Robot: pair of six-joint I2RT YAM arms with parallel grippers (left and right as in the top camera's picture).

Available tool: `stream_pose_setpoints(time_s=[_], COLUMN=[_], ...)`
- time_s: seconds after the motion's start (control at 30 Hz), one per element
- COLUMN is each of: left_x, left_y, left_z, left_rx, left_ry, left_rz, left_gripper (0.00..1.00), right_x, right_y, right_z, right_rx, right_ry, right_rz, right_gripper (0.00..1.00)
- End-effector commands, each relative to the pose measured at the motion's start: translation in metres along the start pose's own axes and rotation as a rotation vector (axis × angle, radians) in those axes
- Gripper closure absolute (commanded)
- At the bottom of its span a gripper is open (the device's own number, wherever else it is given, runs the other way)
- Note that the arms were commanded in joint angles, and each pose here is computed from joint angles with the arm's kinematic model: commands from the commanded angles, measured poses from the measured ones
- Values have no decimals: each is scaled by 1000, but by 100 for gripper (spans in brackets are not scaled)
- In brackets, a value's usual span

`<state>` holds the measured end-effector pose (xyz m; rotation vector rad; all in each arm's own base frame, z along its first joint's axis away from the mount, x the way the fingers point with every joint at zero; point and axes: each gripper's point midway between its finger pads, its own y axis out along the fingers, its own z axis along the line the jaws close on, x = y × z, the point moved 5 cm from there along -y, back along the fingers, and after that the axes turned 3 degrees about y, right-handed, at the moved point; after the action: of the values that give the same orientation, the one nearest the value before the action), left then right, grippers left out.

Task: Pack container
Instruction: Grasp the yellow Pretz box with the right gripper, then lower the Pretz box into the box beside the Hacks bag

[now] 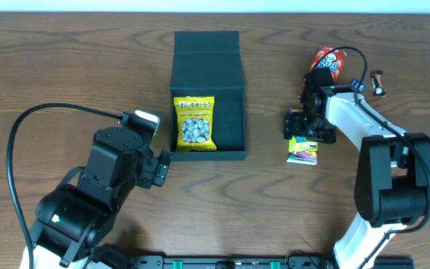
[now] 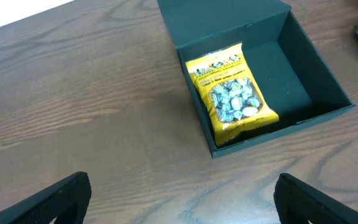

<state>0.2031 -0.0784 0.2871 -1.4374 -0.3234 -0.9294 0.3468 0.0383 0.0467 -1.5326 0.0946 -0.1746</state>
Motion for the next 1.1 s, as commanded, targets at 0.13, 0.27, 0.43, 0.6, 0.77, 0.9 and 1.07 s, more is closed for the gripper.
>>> stream_pose_setpoints(time_s=[0.13,0.27,0.43,0.6,0.77,0.9,1.07], left_x=[2,2,2,2,2,2,2], left_y=[-2,-2,-2,-2,-2,-2,-2], left_z=[0,0,0,0,0,0,0], left_rx=[0,0,0,0,0,0,0], left_ry=[-9,-9,-9,-9,-8,-8,-8], left_rz=[-9,-9,-9,-9,-9,-9,-9], left_gripper=[5,5,5,5,5,5,5], right_x=[1,5,30,53,66,62,47], right_y=[3,-1,-29,-69,-117,-142,-145], right_z=[2,6,28,57,97,129,157], right_rx=[38,67,203,350,462,489,508], right_ry=[6,5,-9,-49,-136,-214,-251], right_rz=[3,-3,-71,-133,-201,-231,-212], right_gripper=[34,37,41,41,42,42,43])
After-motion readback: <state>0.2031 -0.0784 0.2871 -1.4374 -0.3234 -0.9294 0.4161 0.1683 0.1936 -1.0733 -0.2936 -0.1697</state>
